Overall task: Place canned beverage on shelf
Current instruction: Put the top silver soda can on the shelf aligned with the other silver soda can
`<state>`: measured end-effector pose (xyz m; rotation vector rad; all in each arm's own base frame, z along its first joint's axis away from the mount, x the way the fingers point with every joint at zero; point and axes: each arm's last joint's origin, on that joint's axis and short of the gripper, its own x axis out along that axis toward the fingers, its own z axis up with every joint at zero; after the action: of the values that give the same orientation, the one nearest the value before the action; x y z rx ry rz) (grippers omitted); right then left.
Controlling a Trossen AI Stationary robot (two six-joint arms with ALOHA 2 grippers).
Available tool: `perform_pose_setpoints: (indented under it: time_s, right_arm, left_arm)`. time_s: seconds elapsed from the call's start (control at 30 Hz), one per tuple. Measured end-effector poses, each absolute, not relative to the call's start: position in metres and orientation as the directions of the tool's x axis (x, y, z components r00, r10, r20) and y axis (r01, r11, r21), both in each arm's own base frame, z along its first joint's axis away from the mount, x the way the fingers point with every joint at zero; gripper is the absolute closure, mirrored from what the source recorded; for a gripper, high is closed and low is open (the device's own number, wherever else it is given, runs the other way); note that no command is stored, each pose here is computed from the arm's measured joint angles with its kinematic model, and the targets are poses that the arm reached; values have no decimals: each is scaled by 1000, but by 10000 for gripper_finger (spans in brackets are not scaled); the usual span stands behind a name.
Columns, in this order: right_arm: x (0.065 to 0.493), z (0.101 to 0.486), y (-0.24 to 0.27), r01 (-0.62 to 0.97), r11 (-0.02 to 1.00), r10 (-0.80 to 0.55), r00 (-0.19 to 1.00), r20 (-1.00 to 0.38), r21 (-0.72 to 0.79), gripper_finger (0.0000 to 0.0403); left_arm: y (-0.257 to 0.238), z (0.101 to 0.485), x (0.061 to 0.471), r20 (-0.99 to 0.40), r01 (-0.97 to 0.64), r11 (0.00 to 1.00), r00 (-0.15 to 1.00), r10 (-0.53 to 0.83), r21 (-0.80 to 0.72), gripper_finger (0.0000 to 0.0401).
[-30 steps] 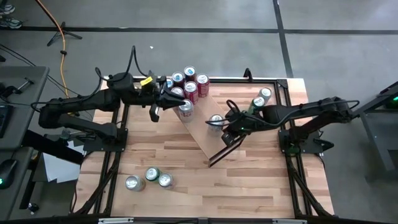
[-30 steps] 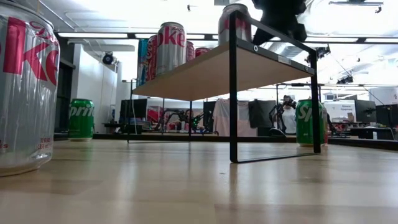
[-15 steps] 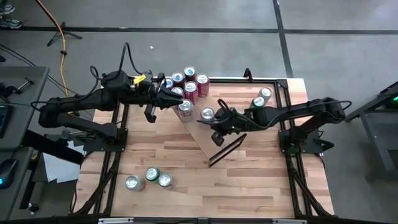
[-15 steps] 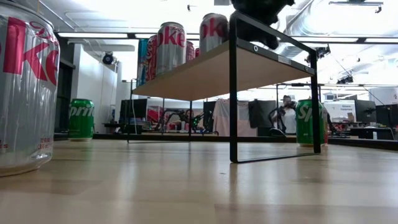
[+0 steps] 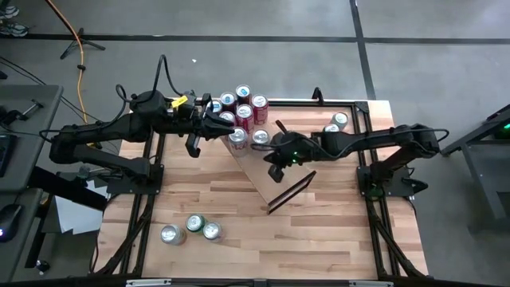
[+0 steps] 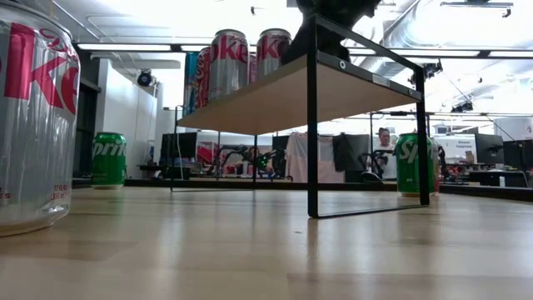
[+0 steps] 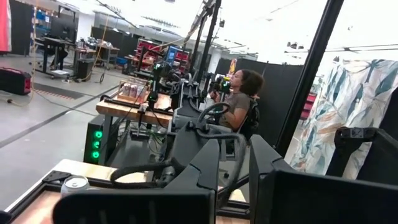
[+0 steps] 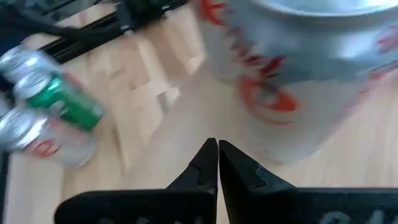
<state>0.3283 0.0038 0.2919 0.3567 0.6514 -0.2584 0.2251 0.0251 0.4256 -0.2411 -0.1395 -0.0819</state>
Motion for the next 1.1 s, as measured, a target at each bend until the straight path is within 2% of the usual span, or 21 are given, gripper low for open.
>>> perform_pose_setpoints:
  time_s: [0.17, 0.43, 1.1]
  right_arm:
    - [313, 294, 13, 305, 935, -95, 709, -699, 183, 403]
    - [316, 290, 4, 434, 899, -277, 677, -682, 66, 403]
    - [331, 303, -22, 441, 893, -333, 783, -525, 90, 403]
  left_arm:
    - [25, 425, 225, 145, 97, 968, 987, -64, -232, 400]
    - [25, 425, 225, 138, 95, 968, 988, -64, -233, 400]
    - [25, 424, 225, 136, 94, 968, 989, -63, -234, 401]
